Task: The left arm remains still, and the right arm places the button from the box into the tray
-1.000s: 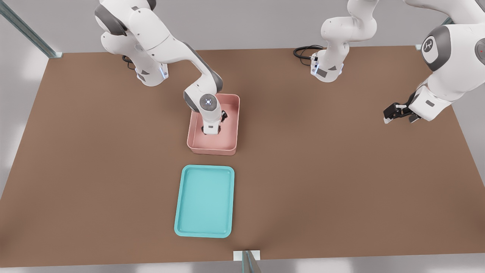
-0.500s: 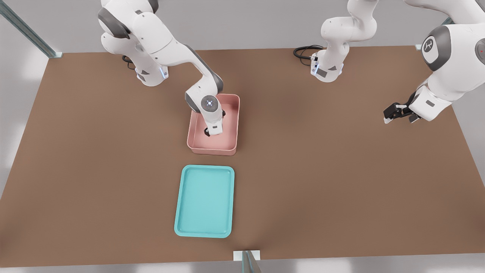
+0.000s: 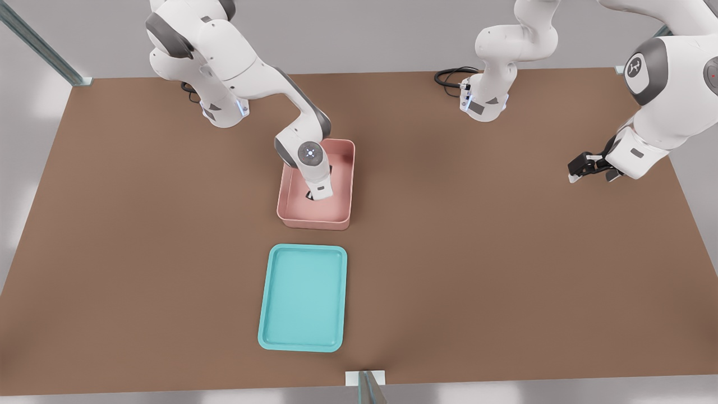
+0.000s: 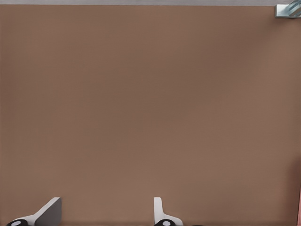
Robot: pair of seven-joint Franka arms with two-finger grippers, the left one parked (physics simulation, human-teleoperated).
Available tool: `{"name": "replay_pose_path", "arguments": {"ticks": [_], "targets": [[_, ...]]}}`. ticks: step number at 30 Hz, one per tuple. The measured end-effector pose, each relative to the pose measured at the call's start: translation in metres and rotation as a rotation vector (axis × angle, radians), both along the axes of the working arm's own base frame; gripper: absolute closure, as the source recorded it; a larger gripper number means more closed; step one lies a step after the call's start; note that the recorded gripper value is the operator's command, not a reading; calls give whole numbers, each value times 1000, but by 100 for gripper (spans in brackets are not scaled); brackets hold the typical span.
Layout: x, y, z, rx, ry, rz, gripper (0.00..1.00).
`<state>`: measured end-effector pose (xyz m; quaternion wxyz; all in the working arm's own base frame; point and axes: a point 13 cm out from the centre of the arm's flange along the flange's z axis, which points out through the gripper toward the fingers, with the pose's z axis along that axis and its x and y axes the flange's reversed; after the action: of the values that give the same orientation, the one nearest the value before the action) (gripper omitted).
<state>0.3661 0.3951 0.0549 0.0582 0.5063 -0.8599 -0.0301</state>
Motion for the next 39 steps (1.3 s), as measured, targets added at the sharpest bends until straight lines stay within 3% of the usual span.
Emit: {"name": "replay_pose_path", "arguments": {"ticks": [7,10,13,18,23,24,25,30,34,39], "targets": [[22,8,68,45,-52,20,56],[76,31,152,99,-109,-3,56],[133,32,203,135,-124,-73,54],[260,-3,186,133,-134,-206,54],[311,-22,144,104,-156,-244,50],[315,-23,139,103,-161,-244,13],[317,-23,136,102,-165,-245,0],[329,-35,145,99,-197,-244,0],[314,-70,269,126,-202,-295,0],[222,-254,373,56,-64,-618,0]]}}
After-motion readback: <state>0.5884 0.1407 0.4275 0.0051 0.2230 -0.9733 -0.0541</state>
